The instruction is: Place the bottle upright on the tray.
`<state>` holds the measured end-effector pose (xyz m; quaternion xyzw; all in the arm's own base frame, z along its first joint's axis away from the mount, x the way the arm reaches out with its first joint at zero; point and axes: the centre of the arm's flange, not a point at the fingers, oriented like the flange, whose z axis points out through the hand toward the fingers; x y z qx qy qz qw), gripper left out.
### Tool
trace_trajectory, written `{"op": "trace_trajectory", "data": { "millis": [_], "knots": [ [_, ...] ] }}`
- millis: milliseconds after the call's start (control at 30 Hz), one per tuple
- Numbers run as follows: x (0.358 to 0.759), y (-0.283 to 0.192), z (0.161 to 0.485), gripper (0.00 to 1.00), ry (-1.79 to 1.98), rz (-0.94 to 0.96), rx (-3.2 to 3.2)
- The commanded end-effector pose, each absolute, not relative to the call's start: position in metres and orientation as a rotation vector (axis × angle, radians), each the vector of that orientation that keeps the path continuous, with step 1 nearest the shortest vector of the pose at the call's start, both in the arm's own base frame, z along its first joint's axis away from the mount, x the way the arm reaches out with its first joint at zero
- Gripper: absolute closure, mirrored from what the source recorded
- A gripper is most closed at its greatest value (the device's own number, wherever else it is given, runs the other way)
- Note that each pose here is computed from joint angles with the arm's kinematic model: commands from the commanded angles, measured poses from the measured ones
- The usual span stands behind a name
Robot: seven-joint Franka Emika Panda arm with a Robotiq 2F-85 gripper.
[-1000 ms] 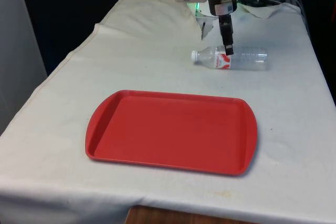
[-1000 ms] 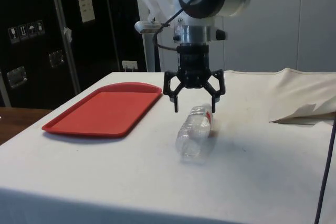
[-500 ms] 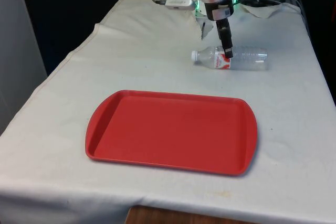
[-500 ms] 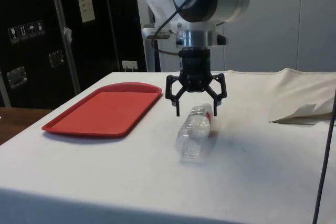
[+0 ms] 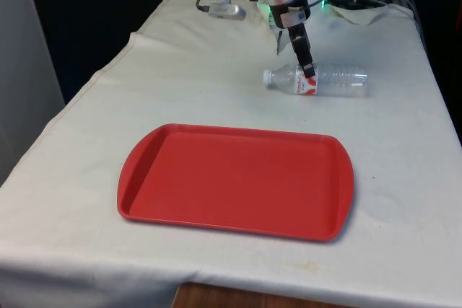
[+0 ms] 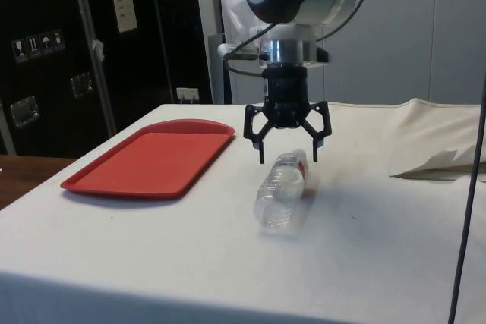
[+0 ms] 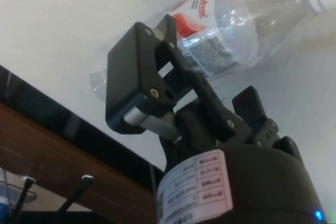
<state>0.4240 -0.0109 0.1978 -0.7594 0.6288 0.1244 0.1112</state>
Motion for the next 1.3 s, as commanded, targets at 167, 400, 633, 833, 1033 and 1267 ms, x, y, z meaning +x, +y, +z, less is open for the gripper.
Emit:
{"op": "trace_trajectory", "data": {
  "millis": [167,400,633,833,1033,1267],
  "knots": [
    [0.425,-0.023,0.199,0.00,1.809,0.407,-2.197],
    [0.423,-0.034,0.196,0.00,1.782,0.441,-2.179],
    [0.422,-0.043,0.190,0.00,1.765,0.467,-2.171],
    [0.427,-0.052,0.181,0.00,1.742,0.486,-2.137],
    [0.430,-0.058,0.176,0.00,1.761,0.501,-2.116],
    [0.428,-0.063,0.175,0.00,1.771,0.525,-2.085]
  ]
}}
